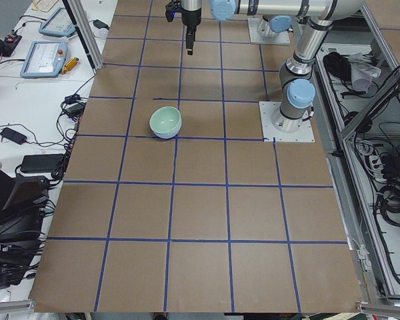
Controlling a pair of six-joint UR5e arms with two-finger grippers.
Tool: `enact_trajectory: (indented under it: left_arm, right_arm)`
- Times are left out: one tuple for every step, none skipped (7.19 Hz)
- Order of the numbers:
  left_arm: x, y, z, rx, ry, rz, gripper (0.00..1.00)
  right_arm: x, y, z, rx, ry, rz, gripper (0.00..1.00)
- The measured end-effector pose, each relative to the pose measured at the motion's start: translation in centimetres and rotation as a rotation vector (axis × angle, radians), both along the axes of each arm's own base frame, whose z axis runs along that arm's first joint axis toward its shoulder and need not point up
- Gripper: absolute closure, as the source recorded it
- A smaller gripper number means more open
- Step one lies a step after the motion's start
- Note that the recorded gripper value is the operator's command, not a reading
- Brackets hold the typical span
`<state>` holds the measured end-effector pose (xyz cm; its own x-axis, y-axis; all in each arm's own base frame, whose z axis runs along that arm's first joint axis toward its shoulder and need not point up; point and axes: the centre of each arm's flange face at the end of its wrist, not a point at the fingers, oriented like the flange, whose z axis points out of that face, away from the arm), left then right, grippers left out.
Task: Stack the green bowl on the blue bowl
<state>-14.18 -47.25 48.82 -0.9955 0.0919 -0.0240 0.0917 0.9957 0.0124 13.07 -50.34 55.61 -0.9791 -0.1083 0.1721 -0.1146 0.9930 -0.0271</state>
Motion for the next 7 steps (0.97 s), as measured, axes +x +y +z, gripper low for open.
enact_trajectory:
  left_arm:
    - [0.13,0.05,0.09,0.004,0.0,-0.001,0.0]
    - [0.21,0.03,0.08,0.006,0.003,-0.003,0.0]
    - [0.25,0.01,0.07,0.007,0.005,-0.003,0.0]
    - [0.24,0.02,0.08,0.008,0.005,-0.003,0.0]
    - [0.25,0.03,0.08,0.009,0.006,-0.003,0.0]
    - [0.24,0.04,0.08,0.009,0.005,-0.003,0.0]
    - [0.22,0.05,0.09,0.009,0.004,-0.003,0.0]
  right_arm:
    - [0.0,0.0,0.0,0.0,0.0,0.0,0.0]
    - [0.0,0.0,0.0,0.0,0.0,0.0,0.0]
    - [0.0,0.0,0.0,0.0,0.0,0.0,0.0]
    - [0.0,0.0,0.0,0.0,0.0,0.0,0.0]
    - [0.0,0.0,0.0,0.0,0.0,0.0,0.0]
    - [0.0,0.0,0.0,0.0,0.0,0.0,0.0]
    - [-0.04,-0.01,0.0,0.0,0.0,-0.001,0.0]
